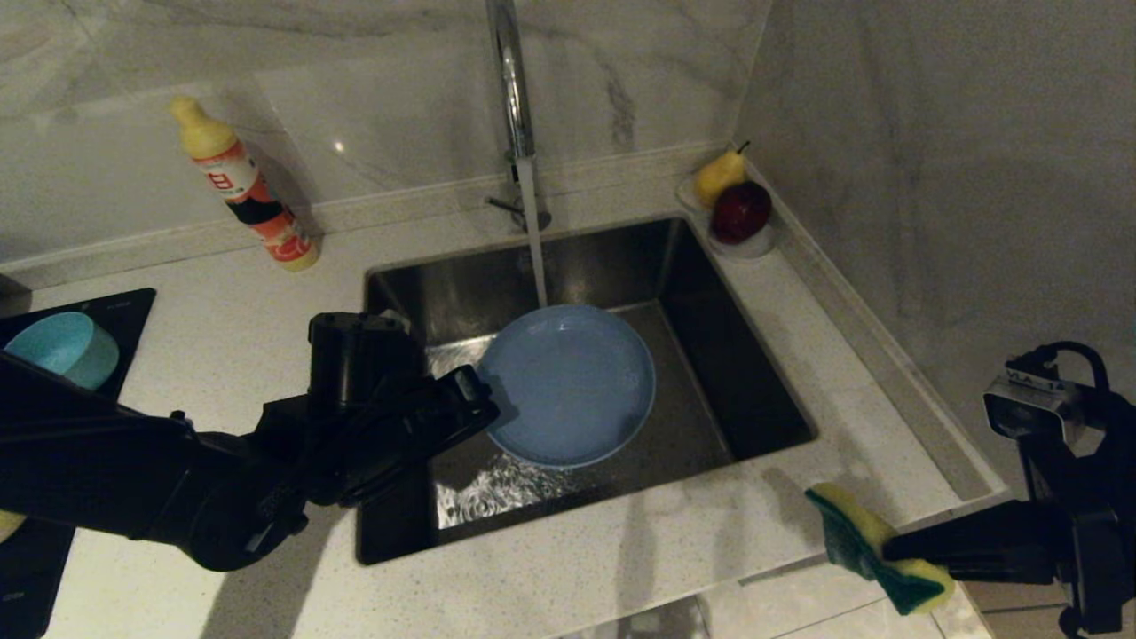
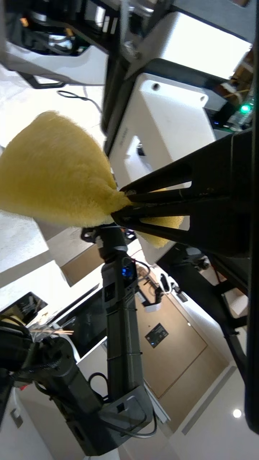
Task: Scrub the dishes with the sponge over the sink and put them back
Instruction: Rinse the plate
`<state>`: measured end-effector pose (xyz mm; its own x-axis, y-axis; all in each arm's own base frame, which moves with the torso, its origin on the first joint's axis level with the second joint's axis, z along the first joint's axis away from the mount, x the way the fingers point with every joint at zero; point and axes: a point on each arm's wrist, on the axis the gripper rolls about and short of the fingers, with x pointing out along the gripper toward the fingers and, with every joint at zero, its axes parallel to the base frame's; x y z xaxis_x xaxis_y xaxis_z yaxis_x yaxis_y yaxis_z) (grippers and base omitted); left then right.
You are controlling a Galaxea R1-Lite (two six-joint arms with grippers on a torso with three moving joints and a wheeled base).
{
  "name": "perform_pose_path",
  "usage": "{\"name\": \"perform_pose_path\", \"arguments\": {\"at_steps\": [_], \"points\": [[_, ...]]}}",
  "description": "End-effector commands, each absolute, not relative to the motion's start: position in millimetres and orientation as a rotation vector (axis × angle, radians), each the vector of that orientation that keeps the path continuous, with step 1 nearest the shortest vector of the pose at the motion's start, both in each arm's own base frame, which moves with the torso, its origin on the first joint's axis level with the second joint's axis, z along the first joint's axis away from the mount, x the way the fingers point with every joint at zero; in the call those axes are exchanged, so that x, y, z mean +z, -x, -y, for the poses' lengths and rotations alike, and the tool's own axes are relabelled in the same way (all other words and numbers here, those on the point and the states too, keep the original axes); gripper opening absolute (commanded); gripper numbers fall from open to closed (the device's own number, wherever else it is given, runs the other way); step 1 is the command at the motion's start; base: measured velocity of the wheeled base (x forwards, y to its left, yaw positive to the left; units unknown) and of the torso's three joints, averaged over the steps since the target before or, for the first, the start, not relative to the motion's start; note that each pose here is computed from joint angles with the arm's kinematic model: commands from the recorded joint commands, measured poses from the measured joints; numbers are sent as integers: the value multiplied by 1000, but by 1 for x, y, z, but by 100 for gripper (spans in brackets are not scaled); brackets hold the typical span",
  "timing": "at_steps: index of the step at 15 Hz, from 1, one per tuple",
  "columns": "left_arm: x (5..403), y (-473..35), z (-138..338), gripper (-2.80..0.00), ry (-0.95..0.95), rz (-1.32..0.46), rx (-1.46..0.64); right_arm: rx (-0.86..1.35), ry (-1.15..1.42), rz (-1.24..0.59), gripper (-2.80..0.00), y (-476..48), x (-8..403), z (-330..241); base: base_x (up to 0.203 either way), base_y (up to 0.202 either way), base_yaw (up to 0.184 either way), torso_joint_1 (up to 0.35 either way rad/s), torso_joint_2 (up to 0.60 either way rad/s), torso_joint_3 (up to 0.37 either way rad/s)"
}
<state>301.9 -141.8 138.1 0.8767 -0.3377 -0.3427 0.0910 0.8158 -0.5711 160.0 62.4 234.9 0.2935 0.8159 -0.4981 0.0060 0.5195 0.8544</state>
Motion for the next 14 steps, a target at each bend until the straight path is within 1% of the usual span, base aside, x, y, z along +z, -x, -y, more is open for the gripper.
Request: {"name": "perform_pose_path", "arguments": {"at_steps": [1, 4, 7, 14], "points": [[128, -316, 146, -280, 575, -465, -226, 646, -891, -1154, -280, -160, 232, -63, 0, 0, 0, 0, 0, 0], [124, -331, 150, -280, 578, -460, -219, 662, -890, -1142, -280, -157, 234, -62, 0, 0, 0, 0, 0, 0], [125, -344, 152, -280, 613, -446, -212, 663, -896, -1167, -280, -154, 228, -61, 0, 0, 0, 0, 0, 0], [119, -342, 153, -280, 622, -475, -213, 676, -900, -1156, -280, -156, 226, -61, 0, 0, 0, 0, 0, 0]]}}
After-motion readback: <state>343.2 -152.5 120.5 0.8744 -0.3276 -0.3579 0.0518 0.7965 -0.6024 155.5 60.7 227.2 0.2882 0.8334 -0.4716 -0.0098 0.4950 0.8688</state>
